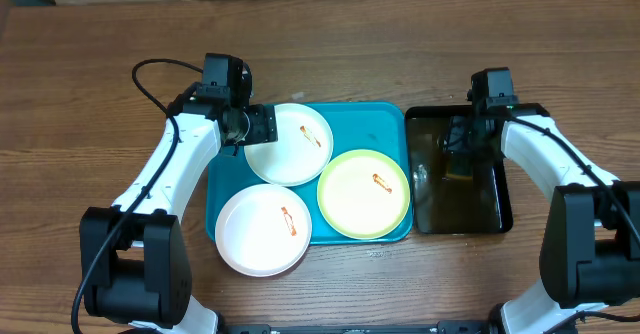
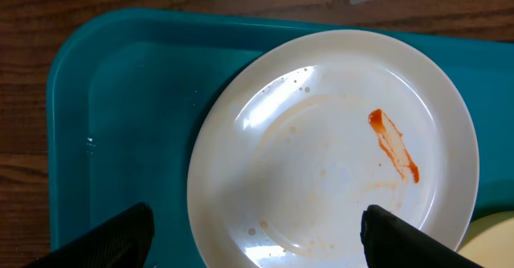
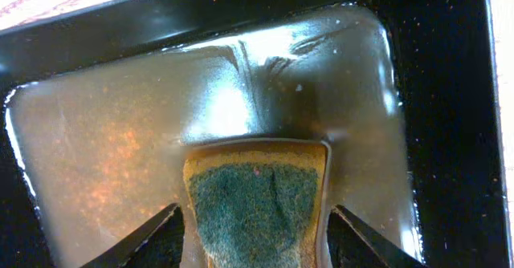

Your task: Clean dirty plates on tray and stack at the side

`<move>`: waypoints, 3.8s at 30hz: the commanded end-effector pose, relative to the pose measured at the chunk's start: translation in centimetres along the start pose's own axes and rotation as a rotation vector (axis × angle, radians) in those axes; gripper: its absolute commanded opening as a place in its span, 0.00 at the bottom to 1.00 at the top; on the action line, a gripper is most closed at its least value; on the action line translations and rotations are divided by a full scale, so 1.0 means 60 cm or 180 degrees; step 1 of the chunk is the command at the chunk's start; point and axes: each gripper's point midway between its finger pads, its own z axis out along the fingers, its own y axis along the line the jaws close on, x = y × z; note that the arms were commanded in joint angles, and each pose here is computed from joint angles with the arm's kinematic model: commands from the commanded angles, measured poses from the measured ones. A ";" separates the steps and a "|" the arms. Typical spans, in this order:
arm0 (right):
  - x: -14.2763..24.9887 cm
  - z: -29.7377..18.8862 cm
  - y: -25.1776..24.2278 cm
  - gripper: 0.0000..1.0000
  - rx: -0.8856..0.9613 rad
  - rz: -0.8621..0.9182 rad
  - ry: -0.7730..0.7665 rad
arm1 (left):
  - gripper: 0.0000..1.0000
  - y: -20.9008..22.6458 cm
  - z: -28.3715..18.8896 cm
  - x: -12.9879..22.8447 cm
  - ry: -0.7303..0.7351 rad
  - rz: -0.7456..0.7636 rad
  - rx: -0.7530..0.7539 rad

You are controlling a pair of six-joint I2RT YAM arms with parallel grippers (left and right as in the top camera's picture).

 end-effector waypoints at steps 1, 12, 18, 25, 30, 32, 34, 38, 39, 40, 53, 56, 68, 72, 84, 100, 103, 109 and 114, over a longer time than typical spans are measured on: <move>-0.002 0.002 -0.001 0.59 0.0028 -0.0010 -0.0036 | 0.84 0.003 0.006 0.001 0.0007 0.0030 -0.0035; -0.002 0.016 0.003 0.20 -0.0041 -0.0009 -0.0139 | 0.82 0.004 0.006 0.001 0.0010 0.0030 -0.0036; 0.001 0.016 0.010 0.61 -0.0121 -0.0011 -0.0113 | 0.81 0.004 0.006 0.001 0.0011 0.0030 -0.0037; 0.010 0.015 0.007 0.56 -0.0098 -0.0009 -0.0033 | 0.72 0.008 0.014 0.017 0.0091 0.0024 -0.0056; 0.009 0.012 0.008 0.35 -0.0094 -0.0009 -0.0020 | 0.67 0.010 0.018 0.024 0.0127 0.0022 -0.0065; 0.009 0.012 0.008 0.28 -0.0094 -0.0009 -0.0021 | 0.63 0.010 0.019 0.024 0.0126 0.0022 -0.0065; 0.009 0.012 0.008 0.27 -0.0094 -0.0009 -0.0021 | 0.63 0.011 0.023 0.023 0.0129 0.0022 -0.0067; 0.009 0.012 0.008 0.28 -0.0094 -0.0010 -0.0021 | 0.58 0.013 0.039 0.028 0.0187 0.0019 -0.0081; 0.009 0.012 0.008 0.28 -0.0094 -0.0009 -0.0021 | 0.57 0.014 0.045 0.030 0.0216 0.0015 -0.0087; 0.008 0.012 0.008 0.28 -0.0093 -0.0010 -0.0022 | 0.58 0.015 0.053 0.034 0.0248 0.0013 -0.0095; 0.008 0.012 0.008 0.28 -0.0094 -0.0012 -0.0024 | 0.48 0.022 0.078 0.033 0.0284 -0.0001 -0.0123; 0.009 0.012 0.008 0.28 -0.0093 -0.0010 -0.0022 | 0.49 0.021 0.078 0.030 0.0264 0.0011 -0.0117; 0.009 0.012 0.008 0.29 -0.0093 -0.0012 -0.0022 | 0.50 0.060 0.028 0.003 0.0321 0.0042 -0.0605; 0.009 0.012 0.008 0.29 -0.0093 -0.0012 -0.0022 | 0.43 0.066 0.031 0.020 0.0427 0.0032 -0.0649; 0.008 0.012 0.008 0.28 -0.0094 -0.0012 -0.0025 | 0.38 0.079 0.073 0.060 0.0453 -0.0077 -0.0665; 0.008 0.012 0.008 0.28 -0.0094 -0.0010 -0.0024 | 0.36 0.081 0.080 0.075 0.0504 -0.0144 -0.0670; 0.009 0.012 0.008 0.28 -0.0093 -0.0012 -0.0022 | 0.34 0.081 0.086 0.081 0.0492 -0.0231 -0.0676; 0.009 0.012 0.008 0.28 -0.0093 -0.0012 -0.0022 | 0.20 0.081 0.091 0.081 0.0455 -0.0223 -0.0668; 0.008 0.012 0.008 0.28 -0.0094 -0.0012 -0.0024 | 0.16 0.079 0.093 0.074 0.0398 -0.0223 -0.0649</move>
